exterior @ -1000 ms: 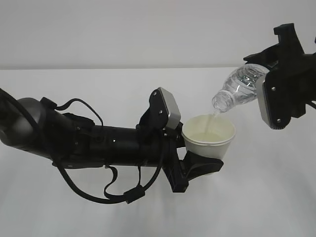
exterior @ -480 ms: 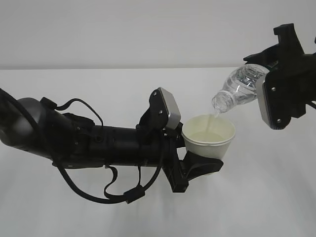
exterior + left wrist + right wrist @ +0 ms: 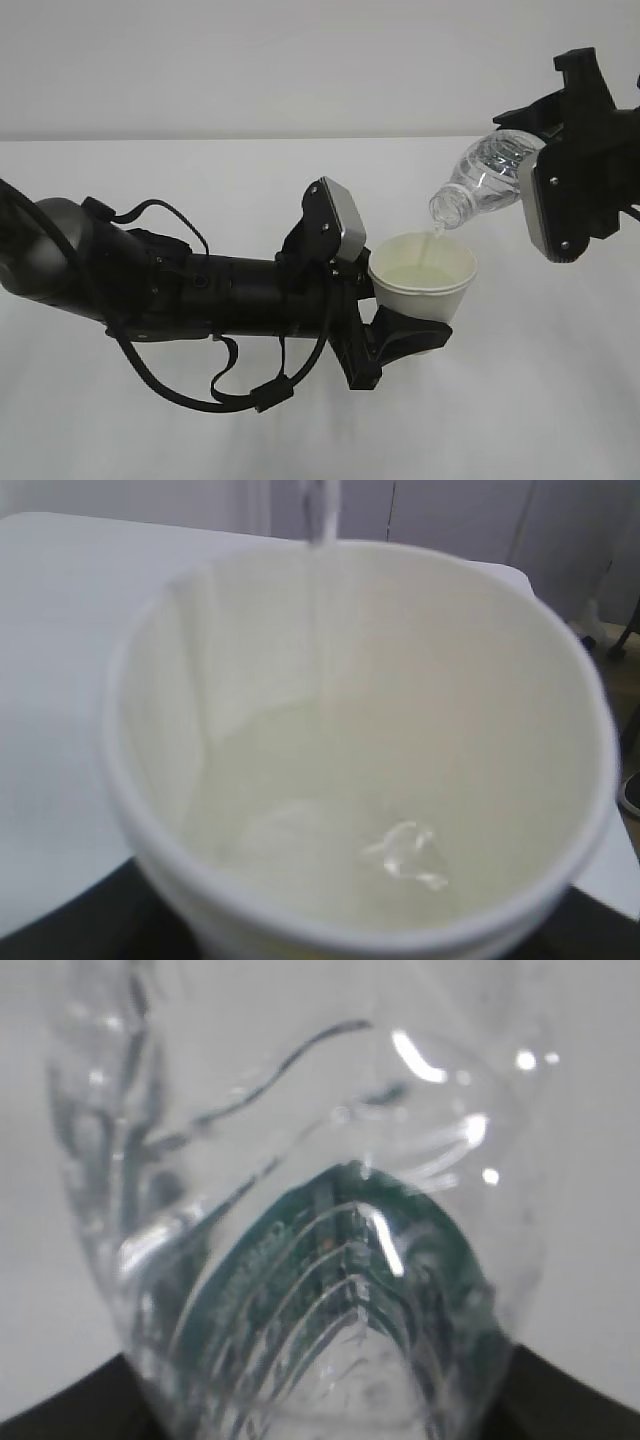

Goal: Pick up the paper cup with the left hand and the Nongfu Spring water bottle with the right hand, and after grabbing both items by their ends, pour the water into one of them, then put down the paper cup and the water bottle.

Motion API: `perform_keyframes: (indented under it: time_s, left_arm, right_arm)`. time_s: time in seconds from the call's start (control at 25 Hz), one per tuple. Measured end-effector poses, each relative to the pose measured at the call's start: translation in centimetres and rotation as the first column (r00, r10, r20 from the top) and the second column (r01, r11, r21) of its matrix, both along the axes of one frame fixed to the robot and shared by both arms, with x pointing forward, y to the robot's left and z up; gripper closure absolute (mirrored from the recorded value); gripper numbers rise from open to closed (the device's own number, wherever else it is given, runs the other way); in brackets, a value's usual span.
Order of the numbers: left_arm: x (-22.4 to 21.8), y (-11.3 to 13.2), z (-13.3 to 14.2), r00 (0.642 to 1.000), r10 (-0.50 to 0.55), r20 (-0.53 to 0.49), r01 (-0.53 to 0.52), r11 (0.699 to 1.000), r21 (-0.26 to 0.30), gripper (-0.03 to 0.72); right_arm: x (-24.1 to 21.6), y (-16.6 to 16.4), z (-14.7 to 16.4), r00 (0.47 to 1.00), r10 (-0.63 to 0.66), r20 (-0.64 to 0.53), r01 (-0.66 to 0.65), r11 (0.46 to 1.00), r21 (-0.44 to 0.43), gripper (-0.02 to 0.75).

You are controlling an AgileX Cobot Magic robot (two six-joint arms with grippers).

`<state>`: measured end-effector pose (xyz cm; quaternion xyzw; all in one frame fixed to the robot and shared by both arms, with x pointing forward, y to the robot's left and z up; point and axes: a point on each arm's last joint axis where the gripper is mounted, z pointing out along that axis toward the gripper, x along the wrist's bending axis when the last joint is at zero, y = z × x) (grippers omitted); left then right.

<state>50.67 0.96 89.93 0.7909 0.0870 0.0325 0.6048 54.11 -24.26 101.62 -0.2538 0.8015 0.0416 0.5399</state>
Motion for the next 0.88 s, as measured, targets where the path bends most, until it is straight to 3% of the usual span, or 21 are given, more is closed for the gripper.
perform_keyframes:
  time_s: [0.88]
  left_arm:
    - [0.00,0.00,-0.06,1.000,0.000,-0.001,0.000,1.000,0.001,0.235]
  right_arm:
    - [0.10,0.03,0.18,1.000,0.001,0.005,-0.001,1.000,-0.005,0.332]
